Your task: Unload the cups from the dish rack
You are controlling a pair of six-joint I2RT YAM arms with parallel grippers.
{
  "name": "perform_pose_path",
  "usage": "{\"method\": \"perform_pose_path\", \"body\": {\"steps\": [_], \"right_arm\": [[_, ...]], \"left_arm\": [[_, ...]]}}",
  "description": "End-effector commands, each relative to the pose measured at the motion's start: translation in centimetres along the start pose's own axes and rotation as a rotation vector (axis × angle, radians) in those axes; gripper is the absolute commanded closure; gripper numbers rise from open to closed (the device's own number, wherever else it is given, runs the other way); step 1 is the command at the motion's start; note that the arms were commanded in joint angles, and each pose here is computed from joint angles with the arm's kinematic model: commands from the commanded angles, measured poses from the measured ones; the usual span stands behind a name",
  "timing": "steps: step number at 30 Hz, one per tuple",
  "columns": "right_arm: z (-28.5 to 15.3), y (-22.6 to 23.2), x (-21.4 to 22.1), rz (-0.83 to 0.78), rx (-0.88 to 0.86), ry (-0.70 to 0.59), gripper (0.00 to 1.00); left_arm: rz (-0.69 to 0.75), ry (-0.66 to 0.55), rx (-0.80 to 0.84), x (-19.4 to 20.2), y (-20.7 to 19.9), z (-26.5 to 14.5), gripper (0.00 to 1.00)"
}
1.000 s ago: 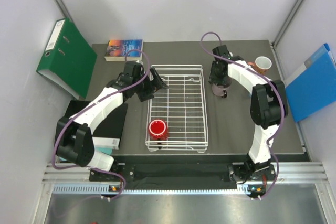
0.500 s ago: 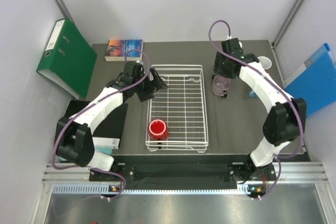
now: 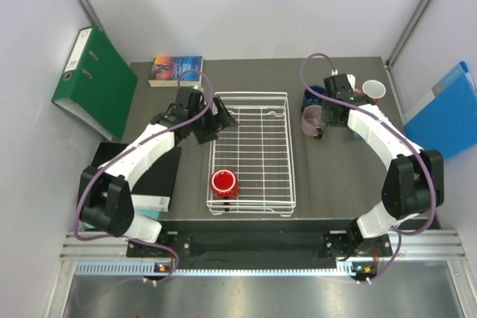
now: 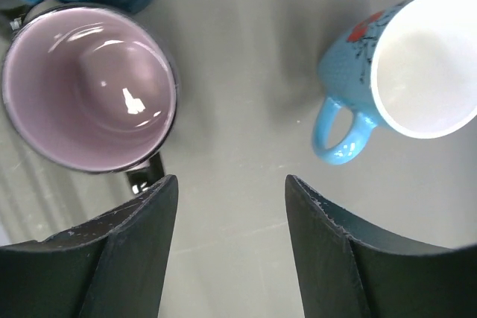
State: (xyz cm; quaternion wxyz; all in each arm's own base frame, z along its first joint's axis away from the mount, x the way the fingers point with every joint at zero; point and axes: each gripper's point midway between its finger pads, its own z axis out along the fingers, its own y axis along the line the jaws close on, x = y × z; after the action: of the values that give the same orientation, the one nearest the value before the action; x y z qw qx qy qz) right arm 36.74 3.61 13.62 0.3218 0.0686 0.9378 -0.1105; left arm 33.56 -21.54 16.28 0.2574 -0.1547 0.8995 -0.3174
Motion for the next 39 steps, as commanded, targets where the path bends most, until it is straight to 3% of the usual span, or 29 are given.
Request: {"method": "perform_pose_path", "body": {"steps": [1, 20, 25, 28, 29, 33, 39], "right_arm": [[0.1, -0.1, -2.6, 0.027, 0.005, -0.067, 0.40], [3.7, 3.6, -4.2, 0.067, -0.069, -0.022, 0.41], [5.4, 4.7, -4.0, 0.067, -0.078, 0.019, 0.45], [5.9, 4.9, -3.9, 0.077, -0.082, 0.026, 0.66], [6.0, 5.0, -3.7, 0.074, -0.080, 0.035, 0.78], [6.2, 4.6, -3.1, 0.079, -0.059, 0.053, 0.99], [6.0, 4.4, -1.5, 0.123, -0.058, 0.085, 1.00]], "left_arm": [[0.039, -0.024, 0.037, -0.5, -1.0, -0.8, 0.01], [0.039, 0.012, 0.027, 0.2, -0.5, -0.1, 0.01], [0.052, 0.003, 0.015, -0.1, -0.5, -0.2, 0.01], [0.054, 0.001, 0.007, -0.1, -0.3, -0.3, 0.01], [0.055, -0.001, 0.009, -0.2, -0.4, -0.3, 0.01], [0.038, 0.003, 0.009, -0.1, -0.4, -0.4, 0.01], [0.044, -0.030, 0.053, -0.8, -1.7, -1.0, 0.01]]}}
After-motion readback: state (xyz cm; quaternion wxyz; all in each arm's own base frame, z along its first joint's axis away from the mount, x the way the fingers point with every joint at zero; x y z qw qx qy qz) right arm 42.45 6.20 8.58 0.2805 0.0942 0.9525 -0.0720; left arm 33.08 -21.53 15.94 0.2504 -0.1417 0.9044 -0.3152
